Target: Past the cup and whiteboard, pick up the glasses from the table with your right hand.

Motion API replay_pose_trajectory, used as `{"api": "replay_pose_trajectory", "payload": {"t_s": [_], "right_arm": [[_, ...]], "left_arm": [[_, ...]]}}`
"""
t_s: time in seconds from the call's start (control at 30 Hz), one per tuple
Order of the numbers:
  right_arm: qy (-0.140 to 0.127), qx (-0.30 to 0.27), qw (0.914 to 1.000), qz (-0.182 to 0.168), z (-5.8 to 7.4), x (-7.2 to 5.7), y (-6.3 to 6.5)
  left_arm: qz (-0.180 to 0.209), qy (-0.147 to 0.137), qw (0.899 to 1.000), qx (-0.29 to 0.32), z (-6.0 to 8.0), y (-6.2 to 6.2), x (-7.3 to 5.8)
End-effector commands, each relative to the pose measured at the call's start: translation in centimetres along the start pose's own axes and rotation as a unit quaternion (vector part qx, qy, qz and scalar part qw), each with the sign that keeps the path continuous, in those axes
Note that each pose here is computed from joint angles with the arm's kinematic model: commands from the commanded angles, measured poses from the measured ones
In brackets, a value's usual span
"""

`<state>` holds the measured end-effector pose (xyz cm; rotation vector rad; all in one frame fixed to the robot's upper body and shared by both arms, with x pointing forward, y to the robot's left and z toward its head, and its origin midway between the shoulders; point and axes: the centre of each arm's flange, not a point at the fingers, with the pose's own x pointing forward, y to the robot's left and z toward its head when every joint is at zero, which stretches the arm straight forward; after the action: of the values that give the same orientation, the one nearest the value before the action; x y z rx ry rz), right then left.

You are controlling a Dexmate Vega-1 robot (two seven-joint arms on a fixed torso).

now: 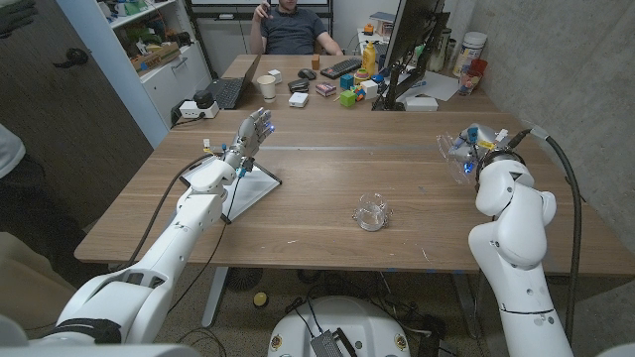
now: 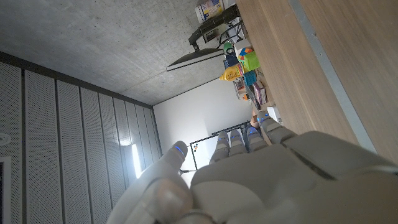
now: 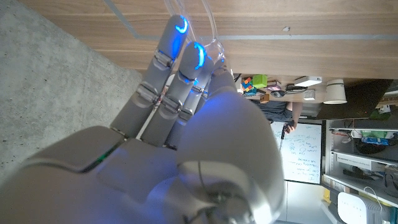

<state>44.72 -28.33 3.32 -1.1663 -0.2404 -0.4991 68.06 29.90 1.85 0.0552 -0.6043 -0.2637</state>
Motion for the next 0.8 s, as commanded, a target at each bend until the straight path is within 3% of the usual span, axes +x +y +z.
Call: {"api": "replay_pose_trajectory", "payload": {"t_s": [0.03,0.23,0.8], "right_arm": [[-0.036,0.041,0.9974,-0.047,-0.6,-0.6,-1.4],[-0.057,0.049,0.9932,-0.089,-0.3,-1.0,-1.8],[-0.101,0.041,0.9817,-0.156,0.9,-2.7,-3.3]], "left_arm": [[0.003,-0.002,1.0,0.001,0.1,0.0,0.0],[0.002,-0.002,1.0,0.0,0.1,0.0,0.0],[0.007,-0.006,1.0,0.001,0.3,0.3,-0.4]]}}
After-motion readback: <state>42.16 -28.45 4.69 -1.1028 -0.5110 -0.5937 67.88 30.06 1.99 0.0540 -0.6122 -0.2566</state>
